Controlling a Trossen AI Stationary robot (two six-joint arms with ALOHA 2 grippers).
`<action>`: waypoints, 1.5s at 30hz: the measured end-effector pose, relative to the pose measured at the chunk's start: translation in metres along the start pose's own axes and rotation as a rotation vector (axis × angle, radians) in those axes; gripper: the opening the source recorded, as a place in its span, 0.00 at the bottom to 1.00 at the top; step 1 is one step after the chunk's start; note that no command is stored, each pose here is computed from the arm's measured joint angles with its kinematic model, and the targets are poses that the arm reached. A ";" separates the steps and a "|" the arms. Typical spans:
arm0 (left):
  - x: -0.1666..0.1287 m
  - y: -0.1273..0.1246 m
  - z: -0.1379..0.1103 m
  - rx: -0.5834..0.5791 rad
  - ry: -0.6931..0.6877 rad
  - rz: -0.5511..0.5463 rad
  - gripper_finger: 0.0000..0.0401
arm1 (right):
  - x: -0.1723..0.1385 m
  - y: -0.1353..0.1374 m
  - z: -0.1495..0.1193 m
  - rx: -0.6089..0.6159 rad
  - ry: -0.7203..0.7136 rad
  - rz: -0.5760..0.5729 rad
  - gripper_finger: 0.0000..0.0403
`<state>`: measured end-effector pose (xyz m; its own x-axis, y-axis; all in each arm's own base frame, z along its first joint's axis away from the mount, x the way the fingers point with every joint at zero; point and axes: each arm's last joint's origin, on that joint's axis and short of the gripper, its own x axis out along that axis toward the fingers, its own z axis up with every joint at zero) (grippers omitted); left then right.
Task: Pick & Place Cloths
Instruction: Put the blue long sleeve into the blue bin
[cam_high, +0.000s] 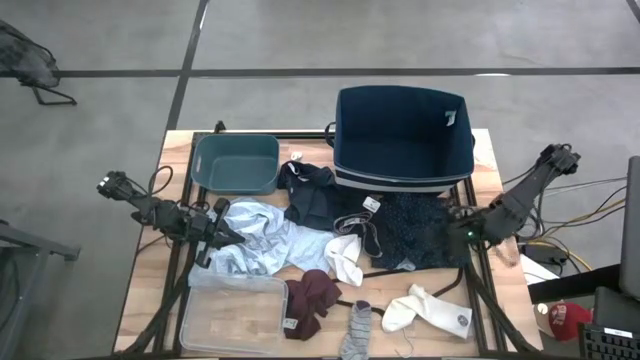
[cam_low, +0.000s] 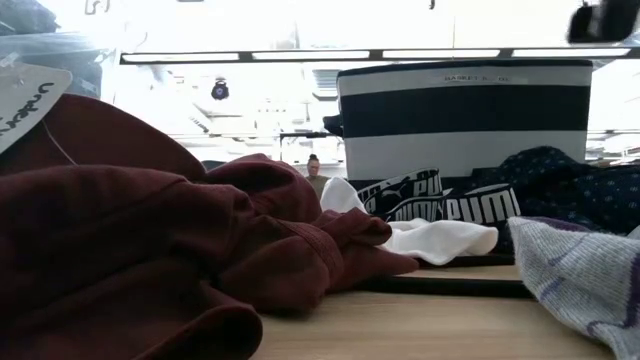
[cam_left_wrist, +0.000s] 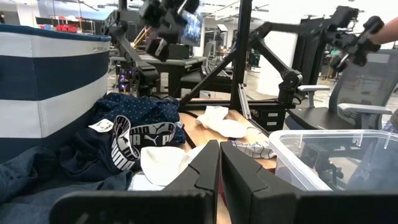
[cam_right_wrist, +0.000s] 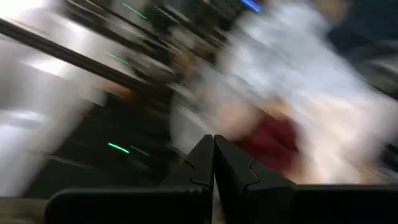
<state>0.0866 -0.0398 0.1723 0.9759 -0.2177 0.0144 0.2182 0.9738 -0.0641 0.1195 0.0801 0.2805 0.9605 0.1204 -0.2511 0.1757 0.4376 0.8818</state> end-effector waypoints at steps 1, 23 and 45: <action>0.000 0.000 0.000 0.000 0.000 0.000 0.05 | -0.001 0.000 0.000 0.005 0.054 -0.104 0.02; 0.000 0.000 0.000 0.000 0.000 0.000 0.05 | 0.036 -0.001 -0.020 -0.175 0.191 -1.038 0.66; 0.000 0.000 0.000 0.000 0.000 0.001 0.05 | 0.061 -0.089 -0.033 -0.080 0.175 -1.290 0.82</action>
<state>0.0867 -0.0397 0.1723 0.9760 -0.2172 0.0142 0.2177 0.9739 -0.0644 0.1554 0.0777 0.1738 0.0691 -0.3126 -0.9474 0.9253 0.3751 -0.0563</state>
